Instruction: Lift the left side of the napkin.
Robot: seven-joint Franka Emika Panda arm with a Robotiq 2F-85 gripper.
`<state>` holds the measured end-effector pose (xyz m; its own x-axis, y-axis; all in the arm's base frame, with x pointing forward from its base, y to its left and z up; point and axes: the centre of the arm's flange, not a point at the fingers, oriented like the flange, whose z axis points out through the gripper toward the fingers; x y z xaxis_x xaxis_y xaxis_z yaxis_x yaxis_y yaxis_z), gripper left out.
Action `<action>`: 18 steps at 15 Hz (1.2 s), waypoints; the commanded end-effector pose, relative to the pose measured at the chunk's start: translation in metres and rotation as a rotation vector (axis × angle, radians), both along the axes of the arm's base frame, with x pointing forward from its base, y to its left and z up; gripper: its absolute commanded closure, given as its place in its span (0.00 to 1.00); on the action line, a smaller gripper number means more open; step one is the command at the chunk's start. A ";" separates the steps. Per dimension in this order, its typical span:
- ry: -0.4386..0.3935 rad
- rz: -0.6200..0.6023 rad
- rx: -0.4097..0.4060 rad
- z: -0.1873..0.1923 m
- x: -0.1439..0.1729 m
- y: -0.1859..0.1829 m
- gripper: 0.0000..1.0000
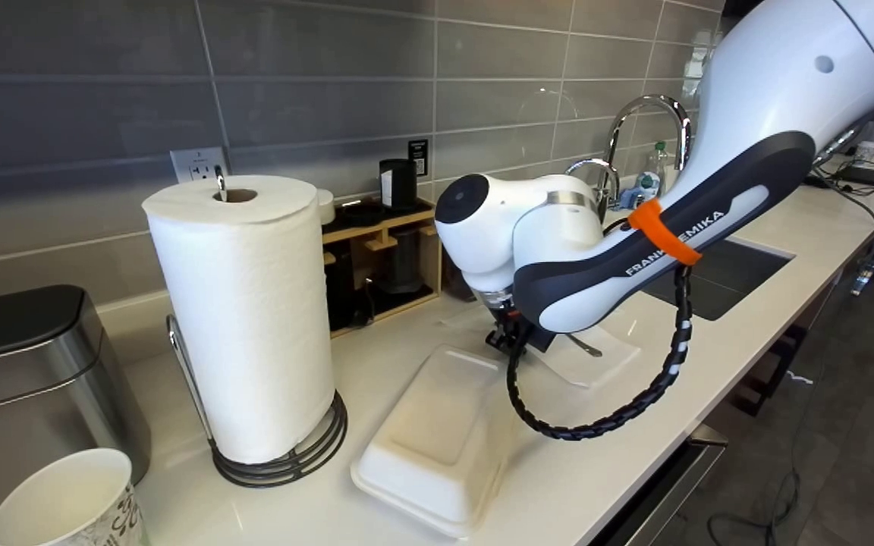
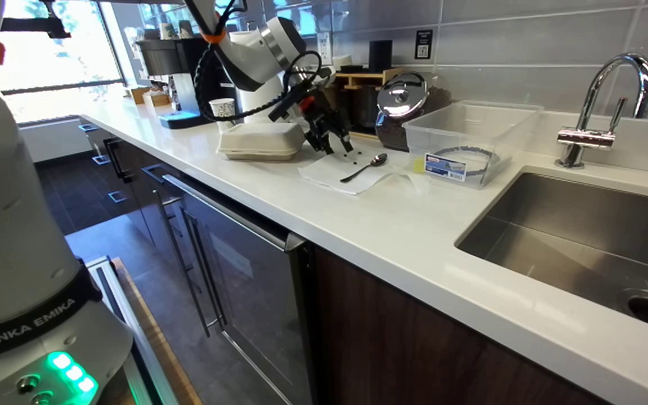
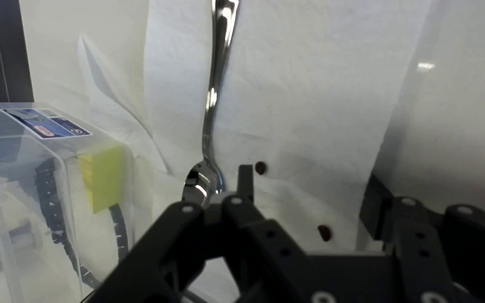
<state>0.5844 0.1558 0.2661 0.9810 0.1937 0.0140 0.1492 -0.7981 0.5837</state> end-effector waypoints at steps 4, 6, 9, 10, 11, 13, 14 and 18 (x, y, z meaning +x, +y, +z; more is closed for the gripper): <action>-0.014 0.034 0.036 0.012 -0.001 -0.005 0.42; -0.033 0.036 0.050 0.017 0.003 -0.009 0.45; -0.064 0.018 0.081 0.026 0.009 -0.019 0.51; -0.072 0.010 0.092 0.028 0.012 -0.024 0.51; -0.078 -0.002 0.103 0.029 0.014 -0.031 0.52; -0.090 -0.026 0.130 0.031 0.018 -0.044 0.53; -0.095 -0.039 0.140 0.032 0.020 -0.050 0.52; -0.104 -0.070 0.171 0.033 0.024 -0.066 0.51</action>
